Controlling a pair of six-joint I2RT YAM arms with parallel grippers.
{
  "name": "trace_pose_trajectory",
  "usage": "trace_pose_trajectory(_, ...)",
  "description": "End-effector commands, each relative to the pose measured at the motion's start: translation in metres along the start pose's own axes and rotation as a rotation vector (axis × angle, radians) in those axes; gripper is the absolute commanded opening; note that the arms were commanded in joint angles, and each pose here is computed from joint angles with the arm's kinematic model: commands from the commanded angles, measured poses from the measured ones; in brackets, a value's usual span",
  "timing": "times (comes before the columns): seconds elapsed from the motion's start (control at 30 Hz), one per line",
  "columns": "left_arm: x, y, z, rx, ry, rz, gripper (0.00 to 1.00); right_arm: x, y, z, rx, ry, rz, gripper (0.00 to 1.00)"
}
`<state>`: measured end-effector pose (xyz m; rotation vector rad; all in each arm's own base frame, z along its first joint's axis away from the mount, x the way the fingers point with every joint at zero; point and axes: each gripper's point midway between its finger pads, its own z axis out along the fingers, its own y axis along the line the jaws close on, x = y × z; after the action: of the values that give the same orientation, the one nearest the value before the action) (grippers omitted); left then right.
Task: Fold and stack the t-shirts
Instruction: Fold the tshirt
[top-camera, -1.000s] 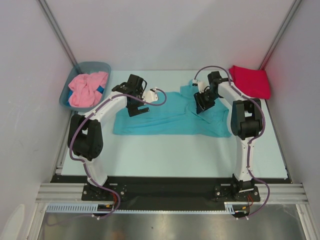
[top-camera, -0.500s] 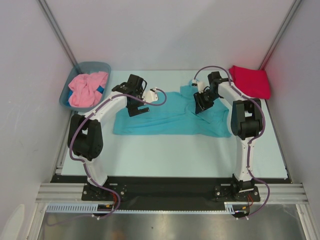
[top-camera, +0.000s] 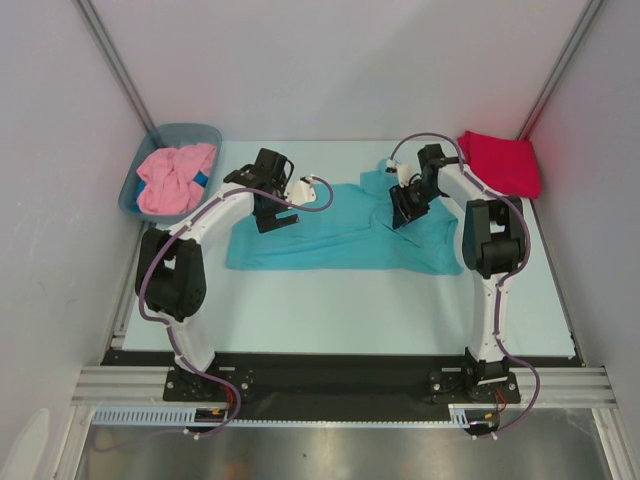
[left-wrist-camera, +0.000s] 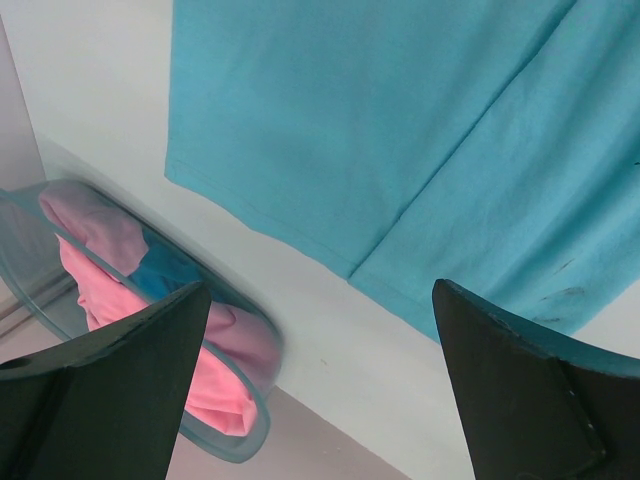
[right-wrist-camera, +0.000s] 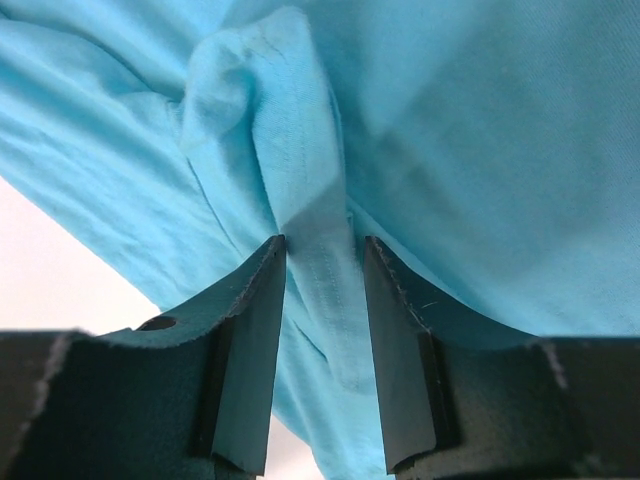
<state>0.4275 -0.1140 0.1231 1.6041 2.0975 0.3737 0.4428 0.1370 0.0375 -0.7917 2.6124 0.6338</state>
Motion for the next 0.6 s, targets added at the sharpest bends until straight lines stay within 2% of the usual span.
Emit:
trace_pose_trajectory(0.0,-0.011,0.013,-0.015,-0.048,-0.04,0.008,1.0,-0.007,-0.006,-0.002,0.002,-0.017,0.006,0.42)
trace_pose_trajectory(0.1,-0.011,0.013,-0.014,-0.047,-0.042,0.009,1.0,-0.004,-0.006,0.0,-0.004,-0.008,0.01,0.41)
trace_pose_trajectory(0.17,-0.012,0.013,-0.014,-0.047,-0.041,0.011,1.0,-0.003,-0.006,0.0,-0.008,-0.006,0.012,0.32)
trace_pose_trajectory(0.2,-0.012,0.013,-0.014,-0.048,-0.04,0.008,1.0,-0.004,-0.005,0.0,-0.009,-0.009,0.009,0.2)
trace_pose_trajectory(0.3,-0.012,0.013,-0.012,-0.044,-0.037,0.011,1.0,-0.005,-0.004,0.0,-0.01,-0.011,0.013,0.0)
trace_pose_trajectory(0.57,-0.016,0.016,-0.012,-0.049,-0.045,0.012,1.0,-0.014,0.0,-0.014,0.003,-0.034,0.0,0.0)
